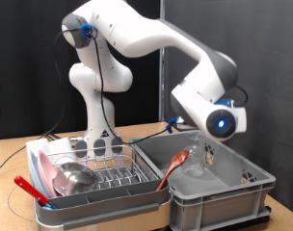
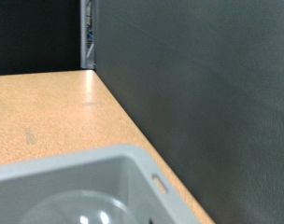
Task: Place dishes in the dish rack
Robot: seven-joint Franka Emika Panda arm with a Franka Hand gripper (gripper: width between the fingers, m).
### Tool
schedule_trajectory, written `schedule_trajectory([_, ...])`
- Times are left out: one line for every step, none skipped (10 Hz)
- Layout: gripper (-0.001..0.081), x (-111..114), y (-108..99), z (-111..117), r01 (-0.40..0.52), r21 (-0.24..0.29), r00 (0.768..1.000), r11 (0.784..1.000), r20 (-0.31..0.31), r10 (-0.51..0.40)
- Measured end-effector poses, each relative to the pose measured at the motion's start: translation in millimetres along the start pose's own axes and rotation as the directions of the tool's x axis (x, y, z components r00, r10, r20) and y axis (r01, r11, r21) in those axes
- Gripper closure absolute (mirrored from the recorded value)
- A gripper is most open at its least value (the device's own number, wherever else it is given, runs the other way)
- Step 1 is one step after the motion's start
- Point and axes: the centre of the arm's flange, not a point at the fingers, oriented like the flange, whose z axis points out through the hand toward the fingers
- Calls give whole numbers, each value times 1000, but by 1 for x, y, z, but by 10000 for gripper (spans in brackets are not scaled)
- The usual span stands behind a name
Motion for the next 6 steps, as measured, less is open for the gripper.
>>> schedule_trajectory([3,-15,8,1,-22,-10,1000,1000,-11,22])
schedule_trajectory([3,-29,15,0,-37,-18,999,999,-11,37])
schedule_trajectory([3,-40,19,-2,-47,-25,999,999,-6,47])
schedule_trajectory([3,-48,22,-4,-55,-33,999,998,2,55])
schedule_trajectory([3,-50,24,-6,-56,-39,998,998,12,56])
schedule_trajectory([3,-50,24,-5,-56,-37,998,998,12,57])
